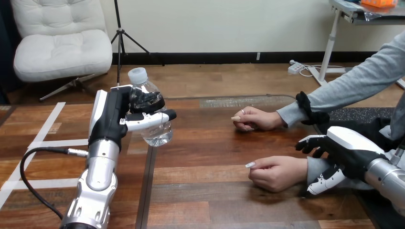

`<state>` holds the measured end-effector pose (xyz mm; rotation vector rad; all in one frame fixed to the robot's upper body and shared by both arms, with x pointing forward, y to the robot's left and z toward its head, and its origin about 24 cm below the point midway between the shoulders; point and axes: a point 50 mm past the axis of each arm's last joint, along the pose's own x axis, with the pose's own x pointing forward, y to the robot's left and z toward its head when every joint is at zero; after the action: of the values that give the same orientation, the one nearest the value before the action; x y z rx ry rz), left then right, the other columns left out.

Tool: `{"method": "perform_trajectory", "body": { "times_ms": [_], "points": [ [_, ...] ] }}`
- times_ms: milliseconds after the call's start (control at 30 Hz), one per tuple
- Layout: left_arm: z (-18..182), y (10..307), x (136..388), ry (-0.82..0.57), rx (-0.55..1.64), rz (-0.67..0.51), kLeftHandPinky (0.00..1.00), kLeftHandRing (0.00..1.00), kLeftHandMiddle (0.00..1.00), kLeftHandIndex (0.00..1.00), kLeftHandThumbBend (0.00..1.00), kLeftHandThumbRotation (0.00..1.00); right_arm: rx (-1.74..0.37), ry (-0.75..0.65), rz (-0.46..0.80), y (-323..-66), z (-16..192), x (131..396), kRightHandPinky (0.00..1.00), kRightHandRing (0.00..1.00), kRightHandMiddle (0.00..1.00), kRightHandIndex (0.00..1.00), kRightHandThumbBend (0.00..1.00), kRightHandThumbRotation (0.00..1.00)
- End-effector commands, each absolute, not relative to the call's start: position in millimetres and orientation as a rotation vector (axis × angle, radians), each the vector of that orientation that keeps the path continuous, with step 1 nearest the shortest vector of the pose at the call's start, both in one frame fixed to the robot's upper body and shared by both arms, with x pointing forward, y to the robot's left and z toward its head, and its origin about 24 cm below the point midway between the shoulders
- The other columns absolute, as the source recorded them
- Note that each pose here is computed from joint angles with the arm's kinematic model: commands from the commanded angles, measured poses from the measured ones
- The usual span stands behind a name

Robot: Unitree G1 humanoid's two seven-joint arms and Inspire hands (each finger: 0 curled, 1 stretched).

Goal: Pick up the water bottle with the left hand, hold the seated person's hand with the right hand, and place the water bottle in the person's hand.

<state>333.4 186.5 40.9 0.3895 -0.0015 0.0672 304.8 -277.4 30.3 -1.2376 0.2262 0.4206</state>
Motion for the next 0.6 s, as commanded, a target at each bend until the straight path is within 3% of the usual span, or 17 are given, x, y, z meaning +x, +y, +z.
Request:
{"method": "perform_trajectory", "body": {
  "times_ms": [0,567],
  "points": [
    [74.8,188.5,343.4,-0.151,0.384,0.079,0.27,0.34,0.38,0.38,0.76,0.00,-1.270,0.215,0.386,-281.6,45.3,316.6,0.63,0.76,0.81,0.80,1.00,0.19],
    [75.7,189.4,344.5,-0.150,0.387,0.083,0.25,0.32,0.37,0.38,0.76,0.00,-1.290,0.171,0.386,-277.9,45.9,318.6,0.59,0.70,0.73,0.72,0.99,0.06]
  ]
}}
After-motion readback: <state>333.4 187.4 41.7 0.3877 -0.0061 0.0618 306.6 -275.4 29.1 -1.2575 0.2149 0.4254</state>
